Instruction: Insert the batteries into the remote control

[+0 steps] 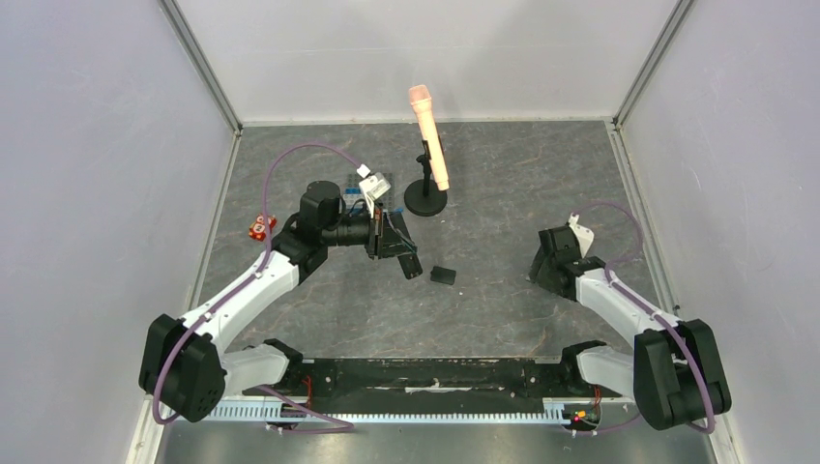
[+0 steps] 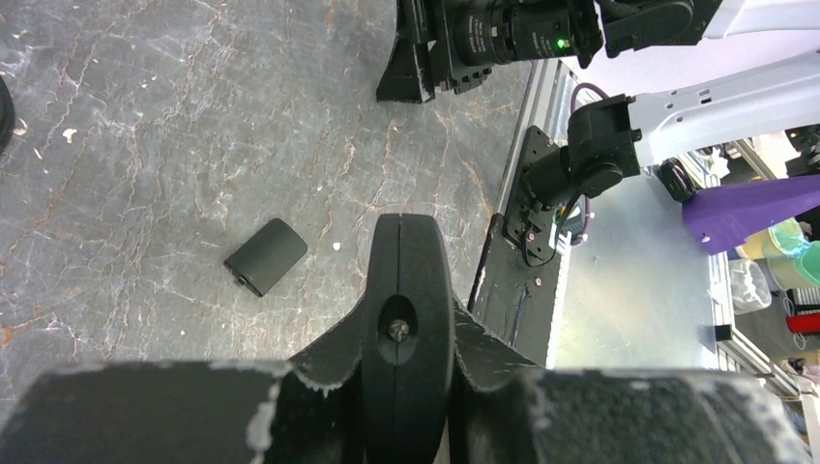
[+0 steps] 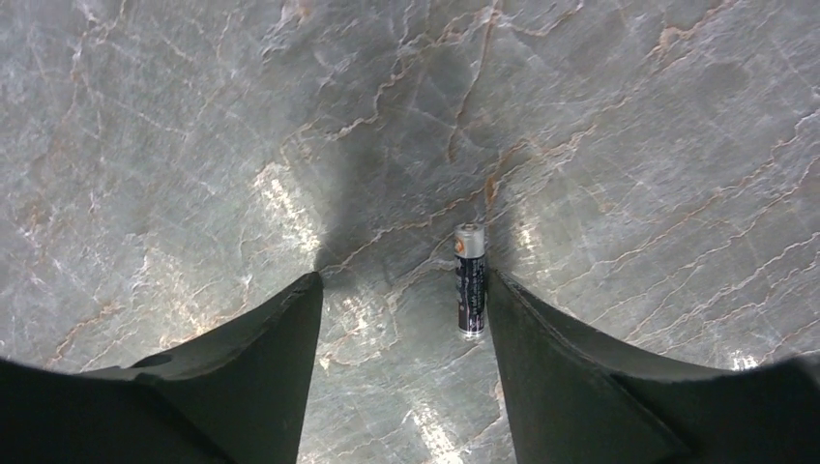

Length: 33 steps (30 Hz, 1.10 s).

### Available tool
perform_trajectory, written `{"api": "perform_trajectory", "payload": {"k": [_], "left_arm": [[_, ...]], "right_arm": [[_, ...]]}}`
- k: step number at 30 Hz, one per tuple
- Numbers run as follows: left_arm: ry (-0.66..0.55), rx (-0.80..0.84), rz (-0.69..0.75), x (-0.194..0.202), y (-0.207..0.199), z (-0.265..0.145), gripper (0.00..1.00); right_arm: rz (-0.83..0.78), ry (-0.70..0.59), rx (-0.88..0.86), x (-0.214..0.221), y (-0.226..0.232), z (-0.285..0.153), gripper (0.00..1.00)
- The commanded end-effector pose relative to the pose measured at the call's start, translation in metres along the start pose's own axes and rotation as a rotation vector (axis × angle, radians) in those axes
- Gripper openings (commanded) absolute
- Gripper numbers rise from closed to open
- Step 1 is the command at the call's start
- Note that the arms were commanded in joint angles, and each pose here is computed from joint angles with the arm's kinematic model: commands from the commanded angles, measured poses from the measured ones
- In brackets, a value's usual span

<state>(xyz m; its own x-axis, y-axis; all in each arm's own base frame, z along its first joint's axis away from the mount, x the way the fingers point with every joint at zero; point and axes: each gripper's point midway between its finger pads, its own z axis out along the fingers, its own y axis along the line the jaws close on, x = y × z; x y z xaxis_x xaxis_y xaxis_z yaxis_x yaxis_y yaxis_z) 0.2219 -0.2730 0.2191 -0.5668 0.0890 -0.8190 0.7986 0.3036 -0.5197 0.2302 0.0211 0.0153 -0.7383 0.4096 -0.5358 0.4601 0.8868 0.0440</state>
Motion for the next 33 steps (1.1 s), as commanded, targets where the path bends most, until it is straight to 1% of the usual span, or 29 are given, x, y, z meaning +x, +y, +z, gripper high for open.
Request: {"api": "perform_trajectory", "payload": {"k": [1, 4, 8, 10, 15, 16, 20, 24, 28, 33], "left_arm": [[-0.025, 0.019, 0.003, -0.005, -0.006, -0.002, 0.02], [-0.024, 0.021, 0.002, -0.004, -0.005, -0.002, 0.02], [-0.018, 0.028, -0.004, -0.002, -0.007, -0.002, 0.02], [-0.017, 0.030, -0.007, -0.001, -0.007, -0.002, 0.02], [-0.019, 0.030, -0.019, 0.003, -0.008, -0.003, 0.02], [-0.022, 0.031, -0.024, 0.002, -0.009, -0.004, 0.02], [-0.048, 0.041, -0.053, 0.000, -0.012, -0.004, 0.02], [-0.104, 0.054, -0.104, -0.009, -0.016, -0.002, 0.02], [-0.168, 0.059, -0.158, -0.019, -0.018, -0.002, 0.02], [-0.251, 0.083, -0.224, -0.034, -0.026, -0.006, 0.02]], "right_arm": [[0.022, 0.046, -0.007, 0.016, -0.010, 0.007, 0.63], [0.037, 0.053, -0.004, 0.019, -0.014, 0.008, 0.56], [0.059, 0.029, 0.019, 0.017, -0.019, 0.008, 0.40], [0.064, 0.026, 0.027, 0.017, -0.022, 0.008, 0.35], [0.057, 0.028, -0.015, 0.017, -0.015, 0.007, 0.08], [0.052, 0.022, -0.050, 0.015, -0.009, 0.006, 0.05], [0.021, -0.047, -0.250, -0.010, 0.031, -0.009, 0.01], [-0.048, -0.138, -0.410, -0.043, 0.079, -0.044, 0.00], [-0.144, -0.245, -0.595, -0.062, 0.134, -0.100, 0.00], [-0.218, -0.362, -0.860, -0.081, 0.185, -0.182, 0.00]]}}
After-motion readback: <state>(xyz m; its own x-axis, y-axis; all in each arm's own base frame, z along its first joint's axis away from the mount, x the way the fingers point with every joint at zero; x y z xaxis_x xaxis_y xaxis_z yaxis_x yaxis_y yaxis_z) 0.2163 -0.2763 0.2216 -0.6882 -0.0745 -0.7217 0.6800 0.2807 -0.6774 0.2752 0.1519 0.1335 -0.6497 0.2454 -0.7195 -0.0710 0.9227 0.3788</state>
